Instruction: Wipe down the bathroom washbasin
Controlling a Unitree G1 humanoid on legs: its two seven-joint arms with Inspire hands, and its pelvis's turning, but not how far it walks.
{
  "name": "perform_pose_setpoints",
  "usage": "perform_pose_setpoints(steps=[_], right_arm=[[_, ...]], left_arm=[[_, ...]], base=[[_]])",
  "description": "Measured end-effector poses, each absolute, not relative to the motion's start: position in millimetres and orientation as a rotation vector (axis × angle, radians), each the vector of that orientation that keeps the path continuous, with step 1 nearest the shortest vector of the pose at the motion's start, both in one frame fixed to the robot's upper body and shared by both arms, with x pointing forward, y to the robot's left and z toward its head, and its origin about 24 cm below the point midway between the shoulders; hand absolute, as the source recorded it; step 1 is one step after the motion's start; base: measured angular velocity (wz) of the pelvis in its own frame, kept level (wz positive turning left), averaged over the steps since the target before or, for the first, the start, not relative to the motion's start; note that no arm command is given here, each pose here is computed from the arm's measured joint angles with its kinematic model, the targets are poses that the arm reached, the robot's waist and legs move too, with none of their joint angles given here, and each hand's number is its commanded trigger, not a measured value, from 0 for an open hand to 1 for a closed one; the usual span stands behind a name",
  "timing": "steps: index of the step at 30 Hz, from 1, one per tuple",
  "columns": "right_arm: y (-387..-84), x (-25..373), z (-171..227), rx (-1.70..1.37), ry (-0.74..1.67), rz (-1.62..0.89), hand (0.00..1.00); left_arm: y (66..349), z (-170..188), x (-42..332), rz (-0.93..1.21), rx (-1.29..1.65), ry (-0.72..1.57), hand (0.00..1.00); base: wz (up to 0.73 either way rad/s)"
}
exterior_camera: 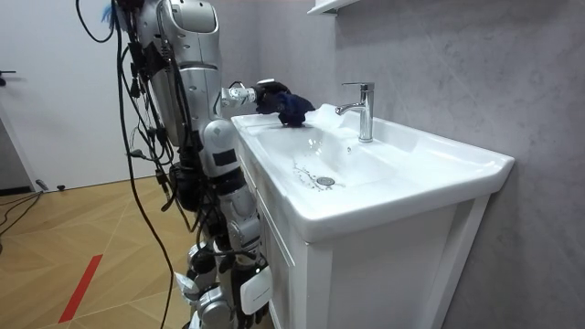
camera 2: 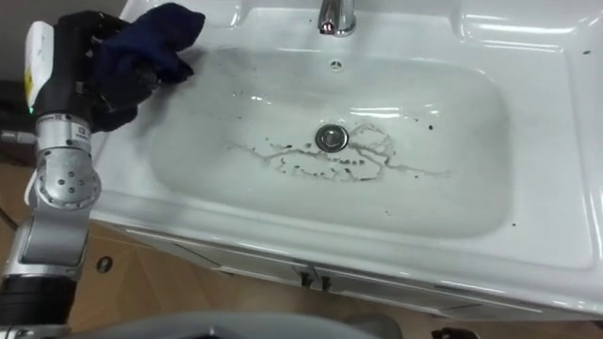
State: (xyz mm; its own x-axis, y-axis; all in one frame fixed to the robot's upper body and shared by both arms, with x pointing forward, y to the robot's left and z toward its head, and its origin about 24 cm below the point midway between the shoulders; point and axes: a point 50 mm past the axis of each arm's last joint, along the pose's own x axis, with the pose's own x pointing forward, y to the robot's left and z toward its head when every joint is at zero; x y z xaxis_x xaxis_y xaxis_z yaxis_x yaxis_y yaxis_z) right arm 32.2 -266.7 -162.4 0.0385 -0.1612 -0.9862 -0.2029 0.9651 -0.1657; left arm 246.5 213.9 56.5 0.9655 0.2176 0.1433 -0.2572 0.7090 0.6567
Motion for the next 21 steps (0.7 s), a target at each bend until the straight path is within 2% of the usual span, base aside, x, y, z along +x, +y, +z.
perform_pose_setpoints(steps=[14, 21], right_arm=[[-263.2, 29.2, -163.9, -0.308, 1.552, 0.054, 0.00], [-262.5, 29.9, -164.0, -0.301, 1.551, 0.062, 0.00]], left_arm=[[198.7, 51.8, 247.0, 0.196, 0.736, -0.059, 1.00], [185.9, 34.3, 246.0, 0.095, 0.749, 0.020, 1.00]], base=[[0.00], [-0.01]])
